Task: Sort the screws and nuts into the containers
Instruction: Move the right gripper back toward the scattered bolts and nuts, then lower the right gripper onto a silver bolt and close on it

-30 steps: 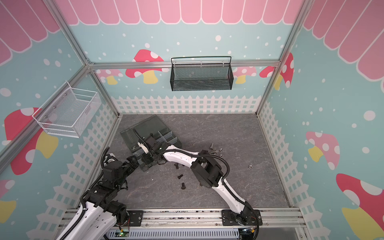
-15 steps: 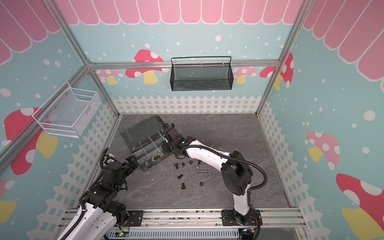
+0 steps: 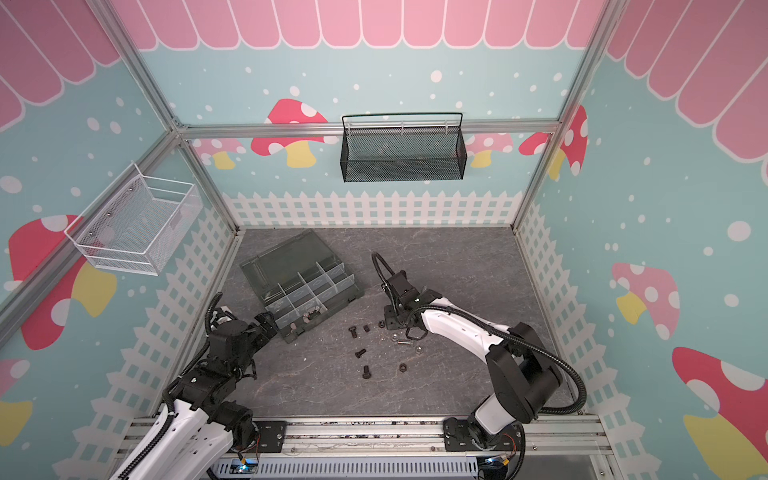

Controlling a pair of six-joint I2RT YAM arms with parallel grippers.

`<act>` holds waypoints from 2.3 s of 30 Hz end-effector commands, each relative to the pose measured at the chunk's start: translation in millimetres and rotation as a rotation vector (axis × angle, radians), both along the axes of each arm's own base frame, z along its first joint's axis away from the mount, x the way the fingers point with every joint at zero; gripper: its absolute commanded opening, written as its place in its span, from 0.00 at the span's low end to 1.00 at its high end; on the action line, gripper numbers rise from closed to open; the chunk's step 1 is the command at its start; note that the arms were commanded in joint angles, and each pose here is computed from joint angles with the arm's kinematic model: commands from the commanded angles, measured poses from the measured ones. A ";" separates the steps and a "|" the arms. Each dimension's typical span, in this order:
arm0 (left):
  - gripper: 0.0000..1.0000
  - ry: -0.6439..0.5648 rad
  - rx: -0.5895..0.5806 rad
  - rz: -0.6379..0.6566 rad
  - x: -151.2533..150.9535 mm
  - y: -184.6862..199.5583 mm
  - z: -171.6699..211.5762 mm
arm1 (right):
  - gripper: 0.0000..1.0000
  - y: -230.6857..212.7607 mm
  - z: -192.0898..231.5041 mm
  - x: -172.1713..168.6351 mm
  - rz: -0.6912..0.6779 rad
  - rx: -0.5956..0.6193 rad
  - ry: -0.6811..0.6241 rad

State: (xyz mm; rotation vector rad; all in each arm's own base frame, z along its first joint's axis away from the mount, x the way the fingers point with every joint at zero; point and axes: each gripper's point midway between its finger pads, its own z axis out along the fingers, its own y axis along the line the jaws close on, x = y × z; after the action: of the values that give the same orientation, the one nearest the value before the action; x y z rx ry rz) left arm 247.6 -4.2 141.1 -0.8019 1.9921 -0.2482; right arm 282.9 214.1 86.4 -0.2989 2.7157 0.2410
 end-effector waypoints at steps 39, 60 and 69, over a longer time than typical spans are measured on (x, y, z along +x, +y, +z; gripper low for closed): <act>1.00 -0.010 -0.023 0.007 9.1 -2.3 -2.1 | 0.50 -36.0 -69.7 -34.1 0.121 -0.176 0.255; 1.00 -0.018 -0.028 0.007 5.0 -1.5 -2.0 | 0.37 -51.0 -82.5 -49.4 0.075 -0.202 0.282; 1.00 -0.018 -0.030 0.011 4.3 -0.9 -1.9 | 0.15 -43.2 -67.2 -45.3 0.078 -0.155 0.249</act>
State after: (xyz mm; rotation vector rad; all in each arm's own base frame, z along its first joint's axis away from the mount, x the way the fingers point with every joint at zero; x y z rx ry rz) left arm 254.1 -9.1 143.9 -0.7927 1.9728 -0.2872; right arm 242.8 178.9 18.8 -0.4658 2.9688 0.1235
